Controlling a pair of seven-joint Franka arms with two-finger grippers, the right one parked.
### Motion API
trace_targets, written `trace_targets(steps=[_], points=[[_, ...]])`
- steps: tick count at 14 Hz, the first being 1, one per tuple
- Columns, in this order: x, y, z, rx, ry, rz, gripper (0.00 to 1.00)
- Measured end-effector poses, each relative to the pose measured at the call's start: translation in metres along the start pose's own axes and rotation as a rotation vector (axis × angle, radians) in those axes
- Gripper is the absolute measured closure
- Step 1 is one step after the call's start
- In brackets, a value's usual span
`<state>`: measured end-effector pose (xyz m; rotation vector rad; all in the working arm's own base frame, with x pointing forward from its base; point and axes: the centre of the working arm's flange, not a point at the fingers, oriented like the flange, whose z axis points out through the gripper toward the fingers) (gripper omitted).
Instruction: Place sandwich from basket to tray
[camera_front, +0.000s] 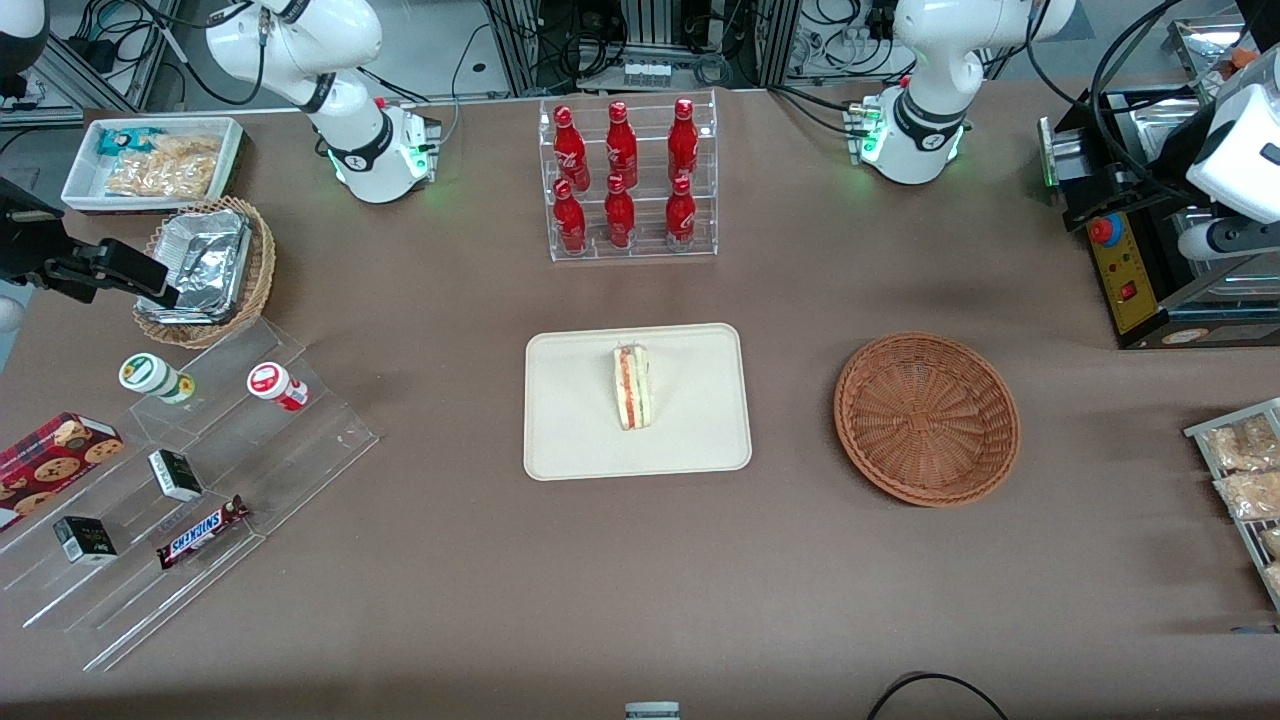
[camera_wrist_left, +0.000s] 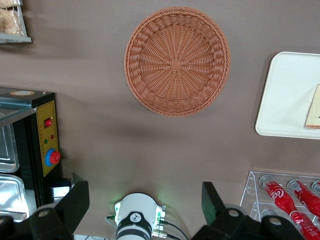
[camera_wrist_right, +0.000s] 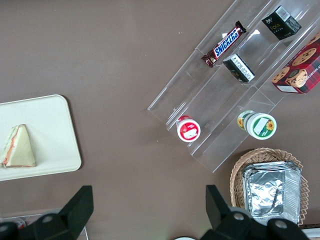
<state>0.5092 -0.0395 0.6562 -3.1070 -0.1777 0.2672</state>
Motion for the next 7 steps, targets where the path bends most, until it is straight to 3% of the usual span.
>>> trace_targets(steps=[3,7], points=[[0.0043,-0.0018,-0.0057,0.009,0.043,-0.005,0.0],[0.0058,-0.004,-0.0111,0.025,0.067,-0.009,0.0]])
